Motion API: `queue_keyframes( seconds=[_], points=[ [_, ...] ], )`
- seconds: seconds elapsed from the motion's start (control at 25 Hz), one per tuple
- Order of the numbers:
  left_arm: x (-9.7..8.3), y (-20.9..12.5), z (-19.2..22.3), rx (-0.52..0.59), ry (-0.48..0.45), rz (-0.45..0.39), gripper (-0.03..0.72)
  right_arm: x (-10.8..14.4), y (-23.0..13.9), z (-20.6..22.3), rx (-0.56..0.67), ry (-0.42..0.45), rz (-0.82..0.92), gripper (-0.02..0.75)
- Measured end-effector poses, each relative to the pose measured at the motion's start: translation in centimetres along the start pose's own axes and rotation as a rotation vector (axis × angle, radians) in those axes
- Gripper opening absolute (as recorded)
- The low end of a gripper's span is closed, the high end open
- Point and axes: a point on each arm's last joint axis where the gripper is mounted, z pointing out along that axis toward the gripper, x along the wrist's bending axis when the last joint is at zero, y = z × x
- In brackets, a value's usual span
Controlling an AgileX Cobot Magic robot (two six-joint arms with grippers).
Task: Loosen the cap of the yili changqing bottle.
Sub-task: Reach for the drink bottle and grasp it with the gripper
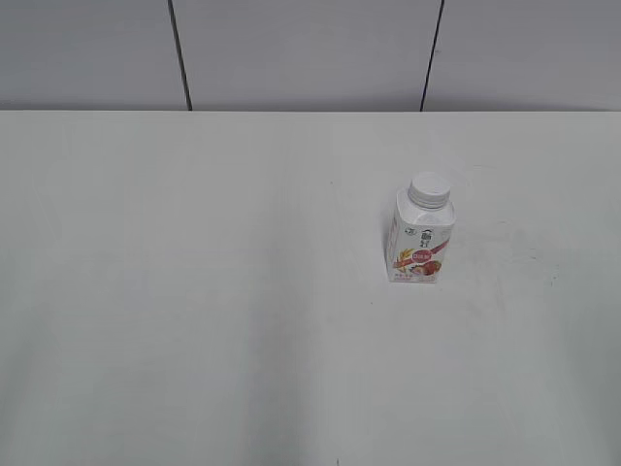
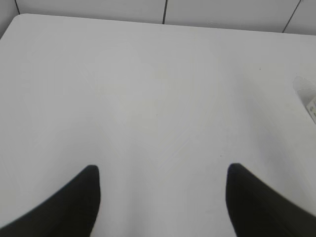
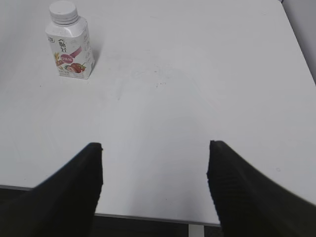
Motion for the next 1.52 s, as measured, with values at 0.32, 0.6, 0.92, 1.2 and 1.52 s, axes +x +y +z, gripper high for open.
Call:
queue_keyframes(
  seconds=[0.32, 0.6, 0.92, 1.2, 1.52],
  points=[
    [0.0, 0.0, 0.0, 0.000, 0.000, 0.000, 0.489, 0.0, 0.0, 0.0, 0.000, 0.000, 0.000, 0.527],
    [0.0, 0.0, 0.0, 0.000, 0.000, 0.000, 0.489, 0.0, 0.0, 0.0, 0.000, 0.000, 0.000, 0.527],
    [0.0, 0.0, 0.0, -0.001, 0.000, 0.000, 0.489, 0.0, 0.0, 0.0, 0.000, 0.000, 0.000, 0.527],
    [-0.1, 0.2, 0.0, -0.010, -0.009, -0.005, 0.489, 0.0, 0.0, 0.0, 0.000, 0.000, 0.000, 0.527],
    [-0.3, 6.4, 1.7, -0.190, -0.009, -0.012, 0.489, 0.0, 0.0, 0.0, 0.000, 0.000, 0.000, 0.527]
  ],
)
